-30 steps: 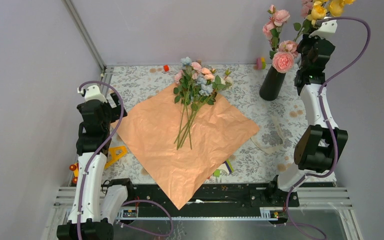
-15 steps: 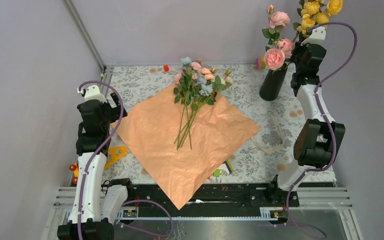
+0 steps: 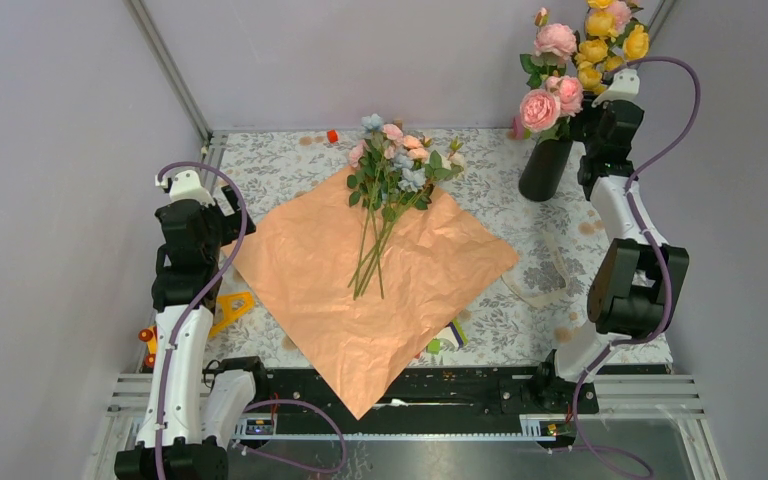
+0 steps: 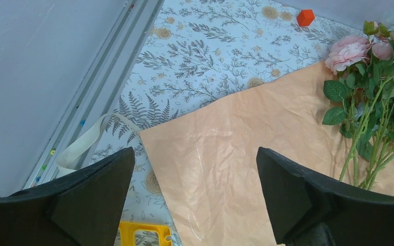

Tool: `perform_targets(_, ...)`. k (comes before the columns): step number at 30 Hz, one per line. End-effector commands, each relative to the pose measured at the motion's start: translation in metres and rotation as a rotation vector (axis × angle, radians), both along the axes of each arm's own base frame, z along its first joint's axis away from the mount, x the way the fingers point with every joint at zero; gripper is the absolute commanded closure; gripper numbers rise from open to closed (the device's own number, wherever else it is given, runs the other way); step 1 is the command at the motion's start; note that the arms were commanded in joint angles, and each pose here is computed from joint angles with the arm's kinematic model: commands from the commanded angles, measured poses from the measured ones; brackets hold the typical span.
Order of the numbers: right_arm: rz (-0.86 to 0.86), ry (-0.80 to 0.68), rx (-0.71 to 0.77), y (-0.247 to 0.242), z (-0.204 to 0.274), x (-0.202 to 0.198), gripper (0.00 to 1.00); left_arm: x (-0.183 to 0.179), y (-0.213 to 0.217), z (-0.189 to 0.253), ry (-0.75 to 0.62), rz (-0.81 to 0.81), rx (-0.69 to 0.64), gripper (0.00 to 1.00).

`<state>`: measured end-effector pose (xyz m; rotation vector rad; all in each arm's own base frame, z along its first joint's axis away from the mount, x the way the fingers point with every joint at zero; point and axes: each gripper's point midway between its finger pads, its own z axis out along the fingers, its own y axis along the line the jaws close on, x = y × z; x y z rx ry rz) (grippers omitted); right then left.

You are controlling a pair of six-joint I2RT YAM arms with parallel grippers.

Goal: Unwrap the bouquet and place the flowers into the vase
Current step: Insert the fake flower into the vase.

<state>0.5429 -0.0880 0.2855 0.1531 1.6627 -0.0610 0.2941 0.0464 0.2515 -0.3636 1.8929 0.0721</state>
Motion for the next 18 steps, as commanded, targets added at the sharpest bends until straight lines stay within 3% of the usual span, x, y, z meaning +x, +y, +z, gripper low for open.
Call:
perform_targets(1,0.016,-0.071,-0.021,0.007,0.035,-0.016,0.52,0.005,-0.002,0.015,-0.071,-0.015,-0.006,0.01)
perform_targets(7,0.008,-0.078,-0.022,0.007,0.038,-0.024,0.44,0.004,-0.003,0.017,-0.080,-0.018,-0.006,0.01)
perform_targets(18,0.035,-0.110,0.034,0.020,0.047,-0.049,0.18,0.004,-0.007,0.017,-0.085,-0.036,-0.025,0.01)
